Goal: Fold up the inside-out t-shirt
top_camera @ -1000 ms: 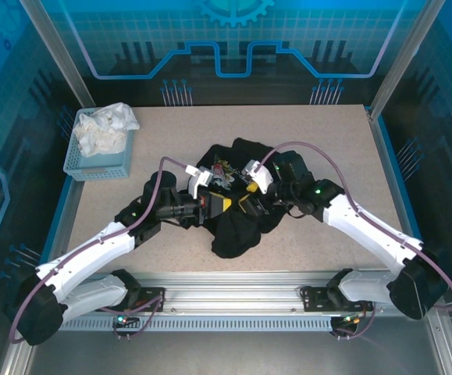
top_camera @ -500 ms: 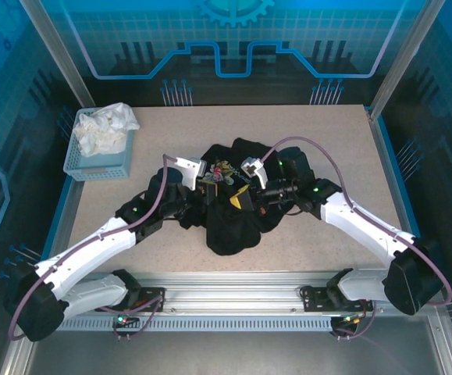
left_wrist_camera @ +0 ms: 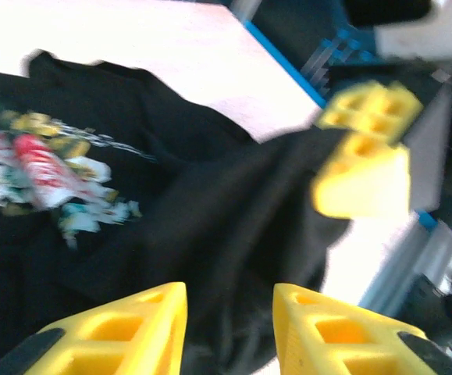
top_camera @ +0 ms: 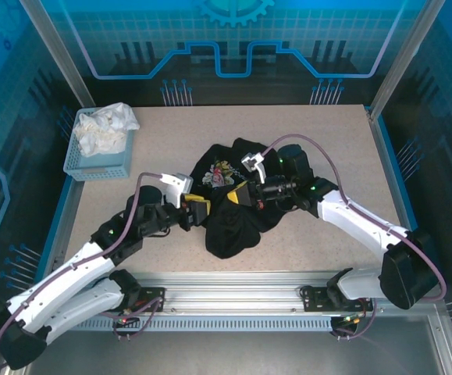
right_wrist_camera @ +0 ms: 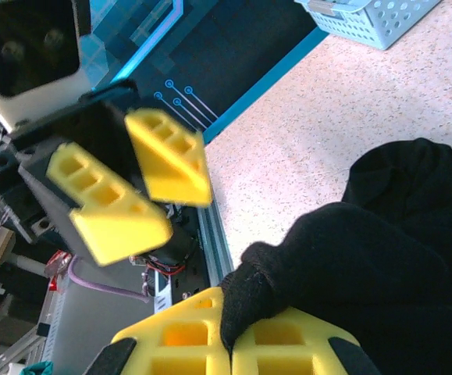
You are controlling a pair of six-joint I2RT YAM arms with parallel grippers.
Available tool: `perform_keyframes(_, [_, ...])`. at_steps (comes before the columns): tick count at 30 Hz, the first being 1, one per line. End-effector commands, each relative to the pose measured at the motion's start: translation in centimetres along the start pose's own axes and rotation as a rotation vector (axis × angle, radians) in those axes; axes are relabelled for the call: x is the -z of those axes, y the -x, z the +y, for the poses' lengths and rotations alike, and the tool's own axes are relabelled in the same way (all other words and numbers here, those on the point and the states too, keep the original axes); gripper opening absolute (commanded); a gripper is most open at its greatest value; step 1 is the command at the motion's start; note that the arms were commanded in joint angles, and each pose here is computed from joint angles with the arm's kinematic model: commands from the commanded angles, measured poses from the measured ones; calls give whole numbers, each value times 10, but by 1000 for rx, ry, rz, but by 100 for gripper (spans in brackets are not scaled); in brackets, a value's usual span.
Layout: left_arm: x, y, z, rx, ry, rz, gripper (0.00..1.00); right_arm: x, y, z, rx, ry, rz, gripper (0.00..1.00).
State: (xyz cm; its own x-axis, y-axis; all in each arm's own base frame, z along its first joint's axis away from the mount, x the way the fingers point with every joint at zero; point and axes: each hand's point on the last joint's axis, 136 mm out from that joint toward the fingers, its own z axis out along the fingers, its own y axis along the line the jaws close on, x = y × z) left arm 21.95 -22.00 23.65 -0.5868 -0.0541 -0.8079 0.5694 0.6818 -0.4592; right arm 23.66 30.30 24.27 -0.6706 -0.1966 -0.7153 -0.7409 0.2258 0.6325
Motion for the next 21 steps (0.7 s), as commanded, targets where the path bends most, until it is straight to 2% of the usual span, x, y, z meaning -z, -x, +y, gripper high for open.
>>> perform_keyframes(1, [-10,-20,-29,-18,-177,97,33,3,11,0,-4,12,-27,0])
perform_keyframes(10, [-34,-14,-21,-59,-139,127,33,7,8,-2,-8,0,-28,0])
perform_keyframes(13, [-39,-13,-19,-61,-130,124,27,8,6,-3,-9,-4,-26,0])
perform_keyframes(18, [-45,-7,-16,-72,-110,102,25,10,1,-7,-9,-26,-19,0])
perform_keyframes(21, [-47,-3,-17,-73,-117,93,15,10,-1,-8,-11,-29,-19,0])
